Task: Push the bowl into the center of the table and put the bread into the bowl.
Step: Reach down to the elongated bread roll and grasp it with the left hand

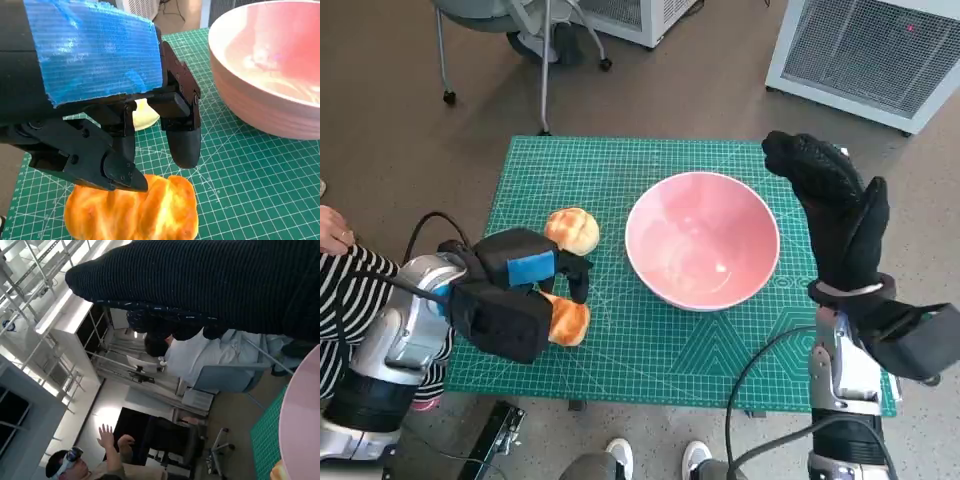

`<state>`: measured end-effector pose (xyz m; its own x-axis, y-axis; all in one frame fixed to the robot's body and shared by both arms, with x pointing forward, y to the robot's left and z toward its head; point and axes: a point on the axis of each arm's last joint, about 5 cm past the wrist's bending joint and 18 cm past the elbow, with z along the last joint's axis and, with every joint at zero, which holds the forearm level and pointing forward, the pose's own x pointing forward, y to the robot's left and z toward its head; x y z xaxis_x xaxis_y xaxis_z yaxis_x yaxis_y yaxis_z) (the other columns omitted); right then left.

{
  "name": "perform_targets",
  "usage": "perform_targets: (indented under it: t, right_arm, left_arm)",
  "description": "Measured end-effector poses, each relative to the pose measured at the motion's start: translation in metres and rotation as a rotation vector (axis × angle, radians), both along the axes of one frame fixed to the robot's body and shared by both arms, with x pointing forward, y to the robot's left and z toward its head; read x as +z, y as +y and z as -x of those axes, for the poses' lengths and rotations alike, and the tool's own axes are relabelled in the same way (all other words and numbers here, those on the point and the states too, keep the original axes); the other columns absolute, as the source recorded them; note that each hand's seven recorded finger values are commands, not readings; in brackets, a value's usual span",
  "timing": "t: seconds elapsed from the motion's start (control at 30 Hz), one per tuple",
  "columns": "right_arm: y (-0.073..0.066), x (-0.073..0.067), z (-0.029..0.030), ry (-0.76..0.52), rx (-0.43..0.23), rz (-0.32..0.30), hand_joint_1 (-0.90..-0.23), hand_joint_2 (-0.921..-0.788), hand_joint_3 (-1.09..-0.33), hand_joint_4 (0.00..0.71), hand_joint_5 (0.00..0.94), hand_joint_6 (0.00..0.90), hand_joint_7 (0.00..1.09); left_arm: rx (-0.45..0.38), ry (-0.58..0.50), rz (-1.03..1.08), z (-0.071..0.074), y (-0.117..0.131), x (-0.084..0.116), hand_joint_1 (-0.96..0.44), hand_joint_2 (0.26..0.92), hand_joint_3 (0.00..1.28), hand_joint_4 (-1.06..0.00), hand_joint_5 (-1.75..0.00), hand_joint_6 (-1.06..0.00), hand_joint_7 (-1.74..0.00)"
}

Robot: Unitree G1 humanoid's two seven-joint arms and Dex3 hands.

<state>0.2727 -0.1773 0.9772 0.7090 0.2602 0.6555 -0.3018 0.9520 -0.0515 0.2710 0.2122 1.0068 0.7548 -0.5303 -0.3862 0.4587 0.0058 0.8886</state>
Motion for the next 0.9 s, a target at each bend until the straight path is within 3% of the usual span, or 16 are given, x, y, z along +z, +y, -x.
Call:
perform_targets:
  t: [0.1,0.23,0.27,0.4,0.5,0.63,0.9]
  right_arm:
    - [-0.0002,-0.0001,0.0001,0.000,0.001,-0.005,-0.685,-0.921,-0.681,0.171,0.001,0.117,0.37]
    - [-0.0001,-0.0003,0.0001,0.001,0.002,-0.009,-0.685,-0.921,-0.682,0.171,0.000,0.116,0.37]
    - [-0.0001,-0.0004,0.0001,0.001,0.002,-0.009,-0.685,-0.921,-0.682,0.171,0.000,0.116,0.37]
    - [0.0000,-0.0008,0.0003,0.002,0.002,-0.010,-0.685,-0.921,-0.681,0.171,0.001,0.116,0.37]
    - [0.0001,-0.0010,0.0004,0.003,0.001,-0.011,-0.685,-0.921,-0.681,0.171,0.001,0.115,0.38]
    - [0.0012,-0.0012,0.0004,0.004,0.004,-0.015,-0.684,-0.921,-0.681,0.171,0.000,0.114,0.38]
    - [0.0023,-0.0016,0.0006,0.004,0.006,-0.019,-0.680,-0.921,-0.682,0.171,0.000,0.112,0.38]
  left_arm:
    - [0.001,0.000,0.000,0.0000,0.0001,-0.0001,0.00,0.898,0.02,-0.84,-1.01,-0.68,-1.10]
    - [0.010,0.006,-0.001,0.0002,0.0004,-0.0004,0.00,0.916,0.06,-0.78,-1.09,-0.57,-1.20]
    - [0.015,0.010,-0.002,0.0004,0.0006,-0.0006,0.00,0.877,0.05,-0.71,-0.99,-0.51,-1.11]
    - [0.049,0.053,-0.030,0.0020,0.0011,-0.0007,-0.12,0.736,0.01,-0.48,-0.29,-0.37,-0.49]
    - [0.075,0.092,-0.066,0.0030,-0.0004,0.0029,-0.21,0.705,0.01,-0.40,-0.10,-0.30,-0.31]
    - [0.094,0.142,-0.114,0.0035,-0.0024,0.0068,-0.36,0.704,0.01,-0.36,-0.02,-0.24,-0.21]
    - [0.085,0.194,-0.145,0.0051,-0.0041,0.0067,-0.45,0.712,0.01,-0.35,0.00,-0.23,-0.18]
